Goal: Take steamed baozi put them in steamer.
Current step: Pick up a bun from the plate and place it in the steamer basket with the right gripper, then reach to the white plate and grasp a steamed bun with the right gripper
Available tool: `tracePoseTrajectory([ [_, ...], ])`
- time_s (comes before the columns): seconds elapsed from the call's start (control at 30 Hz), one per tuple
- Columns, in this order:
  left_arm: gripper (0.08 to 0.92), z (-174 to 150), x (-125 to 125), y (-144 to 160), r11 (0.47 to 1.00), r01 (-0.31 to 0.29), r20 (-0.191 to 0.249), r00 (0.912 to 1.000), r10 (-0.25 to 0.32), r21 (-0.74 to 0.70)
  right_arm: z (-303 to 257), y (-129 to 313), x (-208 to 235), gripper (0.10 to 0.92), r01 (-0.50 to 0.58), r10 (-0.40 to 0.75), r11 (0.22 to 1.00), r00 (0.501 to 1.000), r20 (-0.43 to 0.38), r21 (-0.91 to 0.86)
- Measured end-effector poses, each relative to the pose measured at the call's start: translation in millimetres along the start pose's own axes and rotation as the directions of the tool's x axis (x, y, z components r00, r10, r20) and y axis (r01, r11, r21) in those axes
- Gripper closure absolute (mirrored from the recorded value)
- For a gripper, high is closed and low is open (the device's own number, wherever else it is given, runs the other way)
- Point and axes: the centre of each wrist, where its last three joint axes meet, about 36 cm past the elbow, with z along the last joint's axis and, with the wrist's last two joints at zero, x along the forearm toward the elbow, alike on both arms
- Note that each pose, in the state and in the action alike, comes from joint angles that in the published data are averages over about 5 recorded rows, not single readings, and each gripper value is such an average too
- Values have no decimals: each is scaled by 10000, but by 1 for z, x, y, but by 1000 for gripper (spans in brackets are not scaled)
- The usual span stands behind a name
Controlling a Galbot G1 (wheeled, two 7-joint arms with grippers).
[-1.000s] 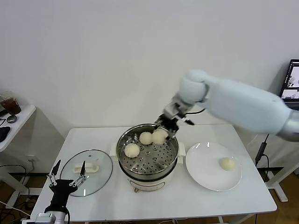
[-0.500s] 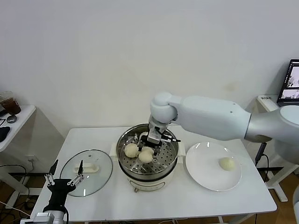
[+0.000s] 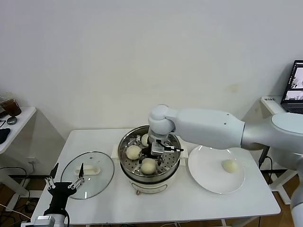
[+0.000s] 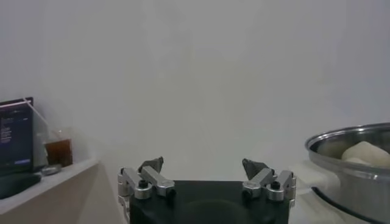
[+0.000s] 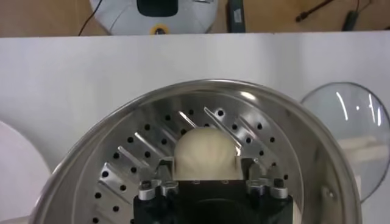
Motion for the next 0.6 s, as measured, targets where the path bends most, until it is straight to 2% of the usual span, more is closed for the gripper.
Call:
tracePoseTrajectory([
  [0.13, 177, -1, -1, 1, 10000, -12, 45, 10000, 12, -32, 5, 5, 13, 205, -145, 142, 9997, 9997, -173, -204],
  [0.37, 177, -5, -4, 2, 10000, -69, 162, 9998, 70, -68, 22, 31, 58, 200, -850, 680, 9811, 9925, -1011, -1740],
  [0.47, 177, -6, -4, 2, 9999, -131, 166, 9998, 133, -89, 28, 52, 74, 200, -1337, 931, 9452, 9848, -1465, -2980],
  [0.6, 177, -5, -4, 3, 9997, -198, 148, 9997, 200, -133, 31, 85, 93, 200, -2001, 1074, 8544, 9710, -2138, -4796],
])
